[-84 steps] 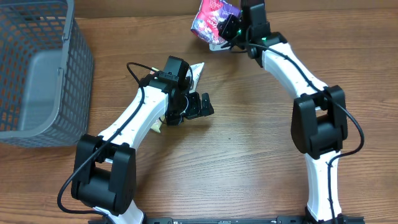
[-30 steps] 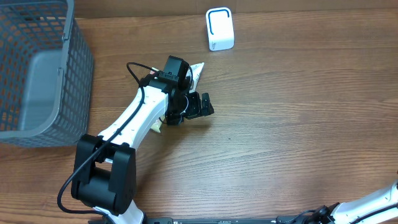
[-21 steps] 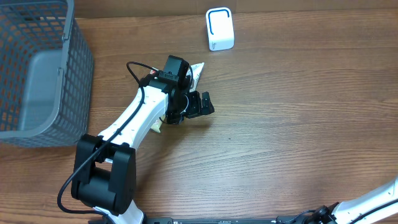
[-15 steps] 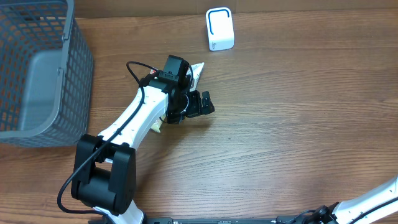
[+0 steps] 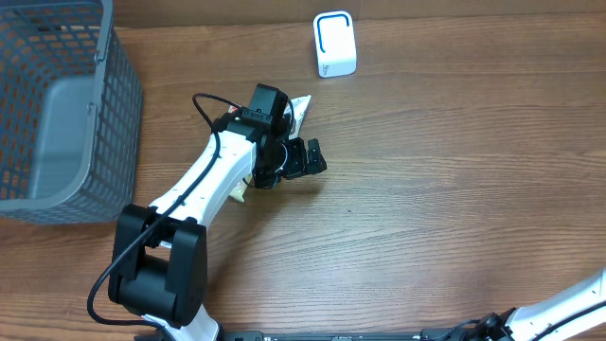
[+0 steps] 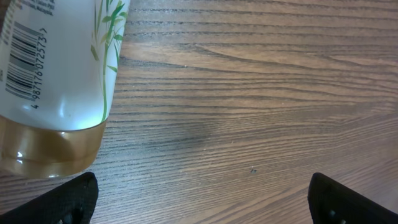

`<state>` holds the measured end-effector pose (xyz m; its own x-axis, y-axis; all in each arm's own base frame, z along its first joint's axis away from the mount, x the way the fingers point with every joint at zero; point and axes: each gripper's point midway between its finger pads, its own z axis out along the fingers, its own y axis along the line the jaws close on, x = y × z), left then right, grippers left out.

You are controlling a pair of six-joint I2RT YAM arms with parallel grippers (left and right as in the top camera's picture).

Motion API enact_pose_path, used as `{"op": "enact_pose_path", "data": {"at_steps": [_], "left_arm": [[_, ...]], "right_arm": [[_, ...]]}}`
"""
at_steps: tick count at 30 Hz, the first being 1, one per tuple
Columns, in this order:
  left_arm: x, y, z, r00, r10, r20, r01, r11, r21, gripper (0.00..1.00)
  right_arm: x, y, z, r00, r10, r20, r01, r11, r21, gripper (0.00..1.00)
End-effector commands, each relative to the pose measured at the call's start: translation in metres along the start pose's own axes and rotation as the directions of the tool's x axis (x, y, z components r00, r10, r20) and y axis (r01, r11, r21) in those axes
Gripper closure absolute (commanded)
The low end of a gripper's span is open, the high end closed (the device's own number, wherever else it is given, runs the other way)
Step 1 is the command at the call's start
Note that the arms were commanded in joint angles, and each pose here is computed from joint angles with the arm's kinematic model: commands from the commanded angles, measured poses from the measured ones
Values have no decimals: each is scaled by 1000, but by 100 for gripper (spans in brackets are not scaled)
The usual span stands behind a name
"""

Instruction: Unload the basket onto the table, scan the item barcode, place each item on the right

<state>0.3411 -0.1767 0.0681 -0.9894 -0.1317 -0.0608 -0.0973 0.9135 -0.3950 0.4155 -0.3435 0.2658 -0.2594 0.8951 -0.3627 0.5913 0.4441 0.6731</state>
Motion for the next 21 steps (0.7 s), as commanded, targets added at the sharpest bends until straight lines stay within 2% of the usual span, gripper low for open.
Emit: {"op": "enact_pose_path", "data": {"at_steps": [1, 4, 7, 9, 10, 11, 13, 17, 21], "left_arm": [[-1, 0, 3, 1000, 21, -4, -21, 1000, -8, 0], [-1, 0, 3, 1000, 21, -4, -21, 1000, -8, 0], [4, 1, 3, 1000, 15, -25, -15, 1000, -8, 0], [12, -7, 3, 997, 34, -62, -31, 999, 43, 0], [16, -21, -1, 990, 114, -82, -102, 986, 134, 0], [13, -25, -9, 986, 146, -75, -133, 977, 166, 0], [6, -23, -23, 990, 124, -62, -113, 980, 163, 0], [-13, -8, -64, 994, 108, 12, -109, 990, 90, 0], [-34, 17, -124, 982, 96, 161, -80, 992, -101, 0]], "right_arm": [[71, 85, 4, 958, -185, -220, 107, 940, -325, 10], [122, 101, 22, 903, -289, -318, 194, 934, -300, 0], [168, 115, 41, 852, -336, -400, 254, 936, -245, 0], [197, 128, 51, 816, -378, -438, 294, 923, -249, 0], [230, 145, 57, 771, -424, -475, 327, 904, -276, 0], [260, 161, 60, 727, -468, -503, 352, 882, -313, 0], [291, 178, 62, 680, -516, -521, 377, 856, -354, 0], [339, 197, 66, 604, -594, -531, 456, 804, -381, 0], [380, 199, 75, 574, -600, -558, 529, 791, -307, 0]]}}
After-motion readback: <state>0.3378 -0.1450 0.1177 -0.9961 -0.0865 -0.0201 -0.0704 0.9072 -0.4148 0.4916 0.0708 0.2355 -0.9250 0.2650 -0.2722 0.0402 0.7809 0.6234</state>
